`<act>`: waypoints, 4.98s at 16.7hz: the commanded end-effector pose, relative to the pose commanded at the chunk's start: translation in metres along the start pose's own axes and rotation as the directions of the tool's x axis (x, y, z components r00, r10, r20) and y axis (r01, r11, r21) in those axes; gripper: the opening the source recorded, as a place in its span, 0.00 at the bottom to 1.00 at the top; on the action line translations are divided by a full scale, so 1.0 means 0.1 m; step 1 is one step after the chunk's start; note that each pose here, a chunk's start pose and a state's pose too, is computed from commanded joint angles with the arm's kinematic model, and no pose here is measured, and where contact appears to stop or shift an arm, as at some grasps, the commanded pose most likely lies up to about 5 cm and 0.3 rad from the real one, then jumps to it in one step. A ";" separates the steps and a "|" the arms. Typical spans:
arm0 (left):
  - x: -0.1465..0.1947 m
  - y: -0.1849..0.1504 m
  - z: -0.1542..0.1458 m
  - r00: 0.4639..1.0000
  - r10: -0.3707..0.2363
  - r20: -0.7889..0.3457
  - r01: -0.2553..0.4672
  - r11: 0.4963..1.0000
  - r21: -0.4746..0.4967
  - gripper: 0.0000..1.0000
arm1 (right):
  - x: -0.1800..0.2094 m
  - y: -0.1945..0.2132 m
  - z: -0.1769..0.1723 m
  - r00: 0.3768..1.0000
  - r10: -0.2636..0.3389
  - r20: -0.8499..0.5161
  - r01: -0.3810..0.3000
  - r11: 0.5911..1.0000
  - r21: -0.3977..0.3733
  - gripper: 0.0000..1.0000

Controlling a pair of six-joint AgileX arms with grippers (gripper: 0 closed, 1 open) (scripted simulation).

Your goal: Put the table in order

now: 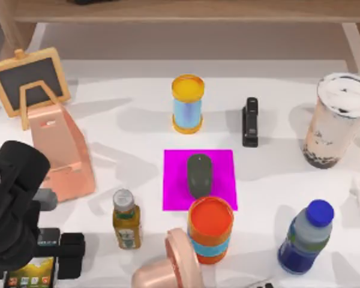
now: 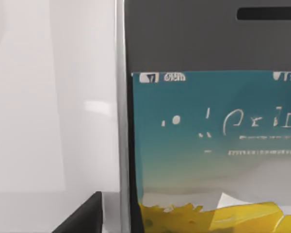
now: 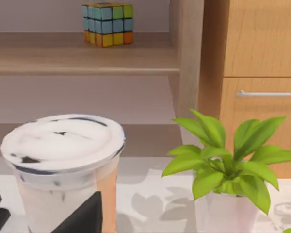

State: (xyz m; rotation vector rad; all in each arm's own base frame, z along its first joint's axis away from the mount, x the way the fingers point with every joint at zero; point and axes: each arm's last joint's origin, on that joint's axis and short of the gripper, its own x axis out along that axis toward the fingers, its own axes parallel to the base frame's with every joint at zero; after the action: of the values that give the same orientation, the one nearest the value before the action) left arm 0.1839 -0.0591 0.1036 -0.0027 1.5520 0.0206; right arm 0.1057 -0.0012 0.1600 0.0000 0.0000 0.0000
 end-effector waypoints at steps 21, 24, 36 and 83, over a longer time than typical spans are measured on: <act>-0.17 -0.01 0.02 1.000 -0.011 0.013 0.011 1.000 0.004 0.00 | 0.00 0.00 0.00 1.000 0.000 0.000 0.000 1.000 0.000 1.00; -0.33 -0.01 0.02 1.000 -0.010 0.009 0.010 1.000 0.004 0.00 | 0.00 0.00 0.00 1.000 0.000 0.000 0.000 1.000 0.000 1.00; -0.69 0.11 -0.04 0.960 0.156 0.232 -0.131 0.984 -0.118 0.00 | 0.00 0.00 0.00 1.000 0.000 0.000 0.000 1.000 0.000 1.00; -0.93 -0.62 0.40 0.444 0.217 0.869 0.011 0.969 -0.248 0.90 | 0.00 0.00 0.00 1.000 0.000 0.000 0.000 1.000 0.000 1.00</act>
State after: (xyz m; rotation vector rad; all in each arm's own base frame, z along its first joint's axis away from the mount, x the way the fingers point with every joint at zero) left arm 0.2226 -0.1213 0.1970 -0.0632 0.4362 0.2594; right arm 0.1057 -0.0012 0.1600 0.0000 0.0000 0.0000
